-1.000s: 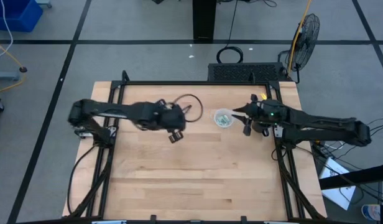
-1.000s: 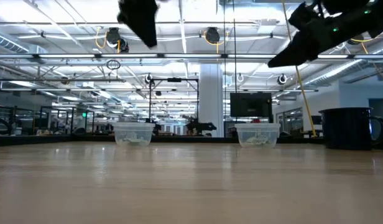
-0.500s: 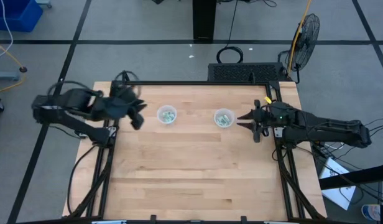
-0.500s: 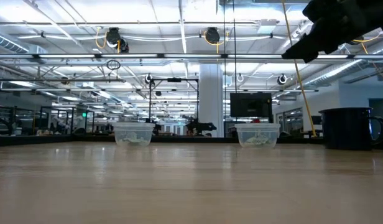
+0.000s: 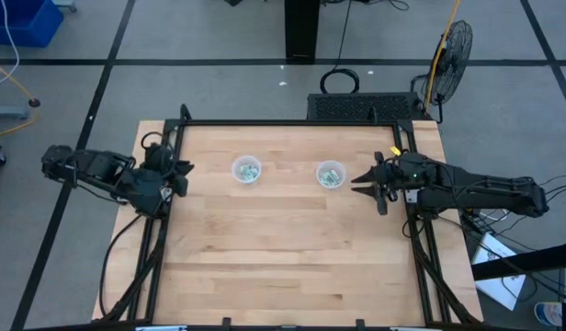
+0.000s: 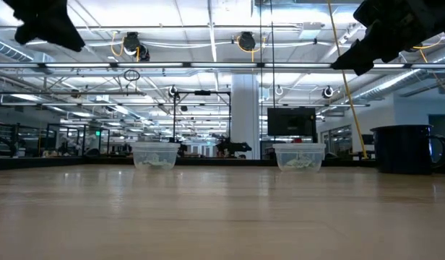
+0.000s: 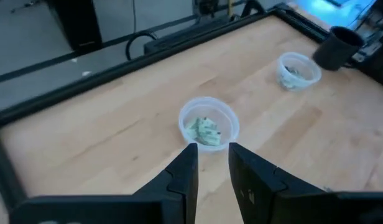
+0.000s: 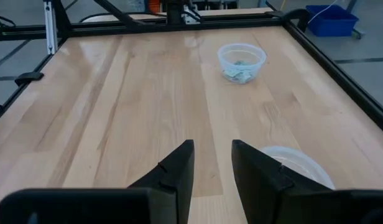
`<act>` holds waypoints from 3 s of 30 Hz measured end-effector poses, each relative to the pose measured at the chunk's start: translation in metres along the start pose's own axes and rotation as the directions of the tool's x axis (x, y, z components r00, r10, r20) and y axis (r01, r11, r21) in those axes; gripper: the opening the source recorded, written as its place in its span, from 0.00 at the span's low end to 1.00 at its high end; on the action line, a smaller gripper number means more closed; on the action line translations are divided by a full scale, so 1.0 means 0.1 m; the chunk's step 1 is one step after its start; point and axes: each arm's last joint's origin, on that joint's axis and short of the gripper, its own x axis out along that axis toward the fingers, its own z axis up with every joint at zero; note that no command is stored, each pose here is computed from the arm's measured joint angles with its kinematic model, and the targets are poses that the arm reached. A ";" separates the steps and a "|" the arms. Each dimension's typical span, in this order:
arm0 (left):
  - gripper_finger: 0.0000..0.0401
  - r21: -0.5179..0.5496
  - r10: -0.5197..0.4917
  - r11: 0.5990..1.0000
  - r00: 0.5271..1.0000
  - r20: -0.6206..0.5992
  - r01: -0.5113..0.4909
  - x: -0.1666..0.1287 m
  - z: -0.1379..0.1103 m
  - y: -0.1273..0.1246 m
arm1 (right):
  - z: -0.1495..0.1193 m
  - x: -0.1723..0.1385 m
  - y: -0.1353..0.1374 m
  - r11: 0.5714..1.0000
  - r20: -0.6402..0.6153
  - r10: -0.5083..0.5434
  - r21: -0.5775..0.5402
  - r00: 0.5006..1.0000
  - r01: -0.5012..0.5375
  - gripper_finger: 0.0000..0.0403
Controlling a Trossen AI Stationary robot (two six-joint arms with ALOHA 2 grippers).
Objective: Pick and place items into bin
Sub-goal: Return to Home Position
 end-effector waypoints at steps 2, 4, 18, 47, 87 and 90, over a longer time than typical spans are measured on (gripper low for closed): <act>0.23 -0.010 -0.025 1.000 1.000 0.013 0.025 0.07 -0.10 0.03 | 0.00 0.00 0.00 1.000 -0.003 0.000 0.004 1.000 0.000 0.25; 0.23 -0.007 -0.055 0.998 0.998 0.040 0.056 0.12 -0.17 0.04 | -0.02 0.00 0.00 0.999 -0.020 0.000 0.048 1.000 0.001 0.25; 0.23 0.148 -0.285 0.954 0.942 0.177 0.260 0.17 -0.31 -0.06 | -0.32 -0.04 0.06 0.976 0.259 0.178 0.078 0.949 -0.204 0.25; 0.23 0.278 -0.396 0.907 0.863 0.314 0.316 0.09 -0.59 -0.26 | -0.69 -0.09 0.05 0.968 0.504 0.139 0.111 0.852 -0.224 0.25; 0.23 0.519 -0.749 0.650 0.583 0.315 0.555 0.72 -1.17 0.05 | -0.65 -0.11 0.06 0.970 0.541 0.141 0.093 0.829 -0.226 0.25; 0.23 0.509 -0.741 0.661 0.589 0.323 0.552 0.73 -1.16 0.06 | -0.65 -0.11 0.06 0.970 0.541 0.142 0.093 0.829 -0.226 0.25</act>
